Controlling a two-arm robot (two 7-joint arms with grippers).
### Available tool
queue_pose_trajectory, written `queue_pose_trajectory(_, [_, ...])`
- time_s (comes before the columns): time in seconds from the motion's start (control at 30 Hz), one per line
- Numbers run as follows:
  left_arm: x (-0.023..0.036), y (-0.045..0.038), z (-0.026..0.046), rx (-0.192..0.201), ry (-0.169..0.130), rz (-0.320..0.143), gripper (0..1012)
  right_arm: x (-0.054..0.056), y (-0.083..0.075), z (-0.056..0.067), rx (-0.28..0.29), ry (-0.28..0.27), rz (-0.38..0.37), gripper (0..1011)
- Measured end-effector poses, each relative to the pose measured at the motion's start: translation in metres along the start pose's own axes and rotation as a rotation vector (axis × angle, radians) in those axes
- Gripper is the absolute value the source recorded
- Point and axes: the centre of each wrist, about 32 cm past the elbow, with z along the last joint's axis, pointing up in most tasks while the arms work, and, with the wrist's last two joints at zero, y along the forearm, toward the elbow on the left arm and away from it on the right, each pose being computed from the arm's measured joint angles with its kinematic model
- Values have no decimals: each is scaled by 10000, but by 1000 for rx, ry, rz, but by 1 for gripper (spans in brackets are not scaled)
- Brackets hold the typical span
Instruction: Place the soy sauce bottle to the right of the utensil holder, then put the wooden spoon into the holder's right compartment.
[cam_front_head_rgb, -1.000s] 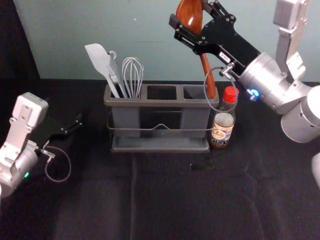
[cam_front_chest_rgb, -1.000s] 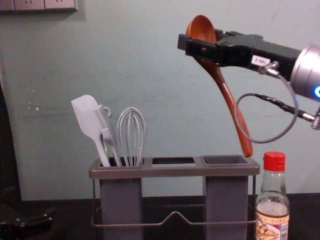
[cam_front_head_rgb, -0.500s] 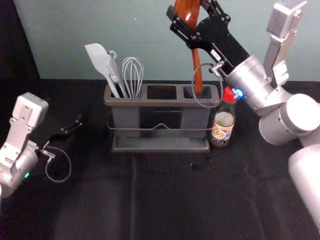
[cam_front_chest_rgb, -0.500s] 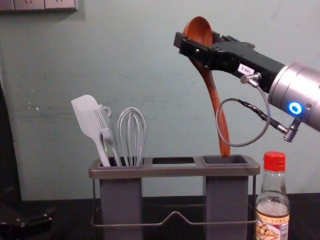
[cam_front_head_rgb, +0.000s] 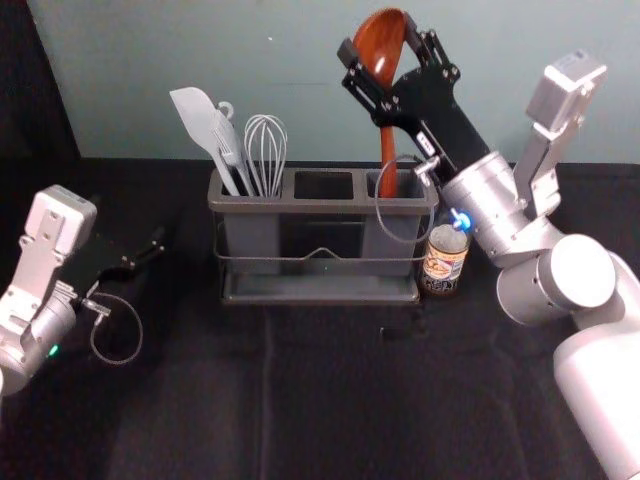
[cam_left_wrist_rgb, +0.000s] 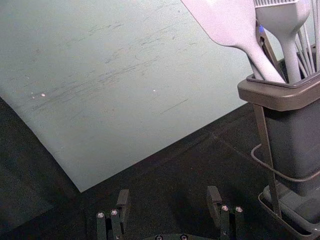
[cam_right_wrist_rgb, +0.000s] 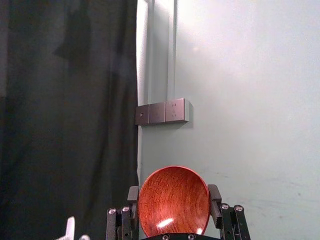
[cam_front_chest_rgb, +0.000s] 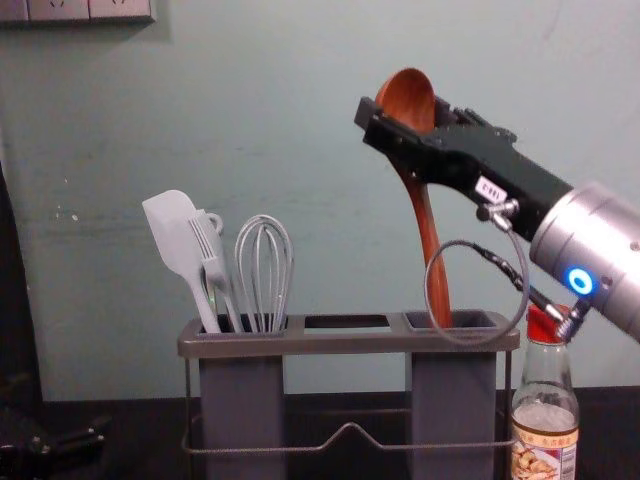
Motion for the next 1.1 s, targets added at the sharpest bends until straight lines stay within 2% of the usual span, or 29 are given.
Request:
queue_pose_trajectory(0.43, [0,0,0,0,0,0,1000,-22,-241,-220,-31,28,-20,838])
queue_pose_trajectory(0.73, [0,0,0,0,0,0,1000,-31,-370,-287,-51,41,-32,838])
queue_pose_trajectory(1.1, [0,0,0,0,0,0,1001,-48,-442,-338,-63,52,-38,838])
